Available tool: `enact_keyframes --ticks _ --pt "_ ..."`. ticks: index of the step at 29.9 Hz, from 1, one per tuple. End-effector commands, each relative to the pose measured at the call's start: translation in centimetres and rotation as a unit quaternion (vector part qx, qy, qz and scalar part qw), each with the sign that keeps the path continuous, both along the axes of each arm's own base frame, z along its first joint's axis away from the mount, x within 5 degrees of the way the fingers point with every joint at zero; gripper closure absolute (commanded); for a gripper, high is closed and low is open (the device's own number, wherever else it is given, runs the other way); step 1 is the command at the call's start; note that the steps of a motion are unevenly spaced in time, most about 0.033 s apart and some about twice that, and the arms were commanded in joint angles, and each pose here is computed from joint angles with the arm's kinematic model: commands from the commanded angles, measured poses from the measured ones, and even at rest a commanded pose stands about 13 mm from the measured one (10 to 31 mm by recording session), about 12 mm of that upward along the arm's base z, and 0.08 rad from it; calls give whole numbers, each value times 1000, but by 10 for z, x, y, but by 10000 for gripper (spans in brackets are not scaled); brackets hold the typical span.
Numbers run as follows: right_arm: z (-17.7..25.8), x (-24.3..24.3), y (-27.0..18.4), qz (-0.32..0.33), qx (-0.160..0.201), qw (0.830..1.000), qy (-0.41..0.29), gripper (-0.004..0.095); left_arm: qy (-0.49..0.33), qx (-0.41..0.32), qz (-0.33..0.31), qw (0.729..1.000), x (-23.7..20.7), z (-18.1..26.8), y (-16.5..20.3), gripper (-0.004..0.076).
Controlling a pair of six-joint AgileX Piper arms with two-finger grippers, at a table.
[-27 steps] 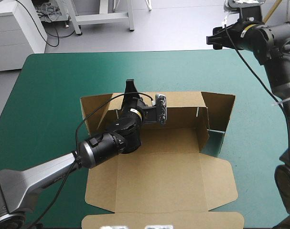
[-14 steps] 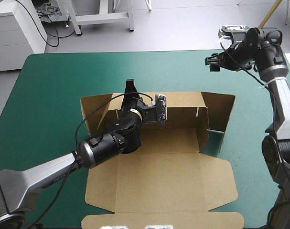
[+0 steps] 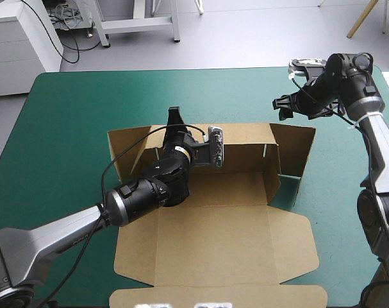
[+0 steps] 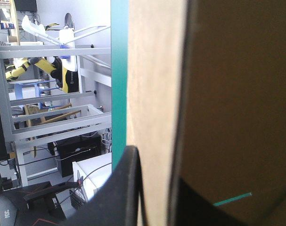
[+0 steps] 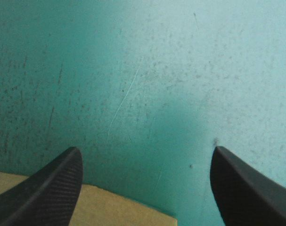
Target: Fold the box
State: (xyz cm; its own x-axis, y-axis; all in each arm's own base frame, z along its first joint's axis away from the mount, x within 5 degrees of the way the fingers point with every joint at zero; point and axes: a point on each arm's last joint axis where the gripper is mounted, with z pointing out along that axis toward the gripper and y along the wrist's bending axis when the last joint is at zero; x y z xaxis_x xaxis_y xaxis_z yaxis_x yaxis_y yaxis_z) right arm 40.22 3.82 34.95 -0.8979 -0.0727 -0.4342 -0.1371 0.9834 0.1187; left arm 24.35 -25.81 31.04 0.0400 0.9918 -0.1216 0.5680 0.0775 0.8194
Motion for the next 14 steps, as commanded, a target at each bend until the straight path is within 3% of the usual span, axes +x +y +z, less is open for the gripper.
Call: enact_keyframes --ticks 1,7,14 --pt "35 -27 -5 11 -2 998 -56 226 91 -43 33 994 -14 -18 -3 734" --pt "27 -56 -7 28 -17 999 -38 236 89 -38 30 995 -14 -18 -3 734" --pt "17 -89 -8 39 -19 995 -95 238 89 -40 28 995 -14 -18 -3 734"
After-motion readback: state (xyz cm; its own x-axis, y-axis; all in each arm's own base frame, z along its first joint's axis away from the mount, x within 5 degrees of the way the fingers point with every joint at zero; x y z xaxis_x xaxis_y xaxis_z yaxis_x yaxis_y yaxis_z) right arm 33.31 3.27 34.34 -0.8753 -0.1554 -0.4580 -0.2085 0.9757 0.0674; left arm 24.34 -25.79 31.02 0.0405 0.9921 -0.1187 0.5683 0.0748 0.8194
